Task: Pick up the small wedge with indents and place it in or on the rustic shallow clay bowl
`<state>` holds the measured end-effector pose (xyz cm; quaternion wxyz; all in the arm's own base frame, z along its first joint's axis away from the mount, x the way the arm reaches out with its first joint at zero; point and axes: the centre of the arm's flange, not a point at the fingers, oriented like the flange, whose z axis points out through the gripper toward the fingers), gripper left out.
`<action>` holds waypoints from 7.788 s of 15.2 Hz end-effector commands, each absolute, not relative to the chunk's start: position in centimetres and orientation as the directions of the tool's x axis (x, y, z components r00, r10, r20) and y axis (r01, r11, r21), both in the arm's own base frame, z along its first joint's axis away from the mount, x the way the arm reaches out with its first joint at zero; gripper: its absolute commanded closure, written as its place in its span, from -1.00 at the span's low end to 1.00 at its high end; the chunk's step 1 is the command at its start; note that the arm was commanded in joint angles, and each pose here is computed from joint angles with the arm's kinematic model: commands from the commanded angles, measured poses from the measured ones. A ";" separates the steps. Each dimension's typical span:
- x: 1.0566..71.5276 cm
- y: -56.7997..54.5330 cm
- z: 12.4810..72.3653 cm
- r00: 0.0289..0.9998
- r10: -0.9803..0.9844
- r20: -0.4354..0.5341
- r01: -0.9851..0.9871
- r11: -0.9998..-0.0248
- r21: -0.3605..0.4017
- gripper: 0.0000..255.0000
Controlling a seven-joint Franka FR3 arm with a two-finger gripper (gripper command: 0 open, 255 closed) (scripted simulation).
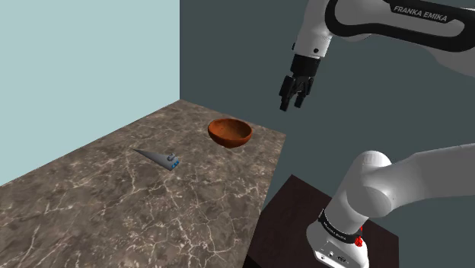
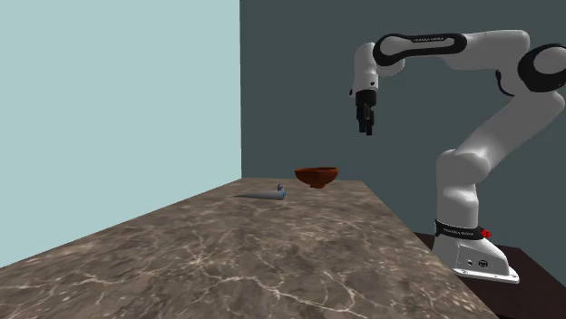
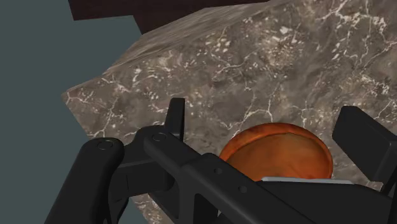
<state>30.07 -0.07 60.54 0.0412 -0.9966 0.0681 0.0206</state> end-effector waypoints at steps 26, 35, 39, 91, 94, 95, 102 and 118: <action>51.7 23.9 50.0 0.991 0.131 -0.038 0.131 -0.991 0.003 -1.00; 57.8 33.6 45.8 0.974 0.225 -0.040 0.226 -0.974 0.033 -1.00; 58.4 34.8 44.2 0.971 0.236 -0.040 0.237 -0.971 0.037 -1.00; 58.3 34.6 56.4 0.971 0.236 -0.040 0.237 -0.971 0.037 1.00; 56.8 31.0 56.5 0.971 0.236 -0.040 0.237 -0.971 0.037 1.00; 56.3 29.8 56.6 0.971 0.236 -0.040 0.237 -0.971 0.037 1.00; 52.7 21.2 56.8 0.971 0.236 -0.040 0.237 -0.971 0.037 1.00; 47.4 8.6 54.4 0.971 0.236 -0.040 0.237 -0.971 0.037 1.00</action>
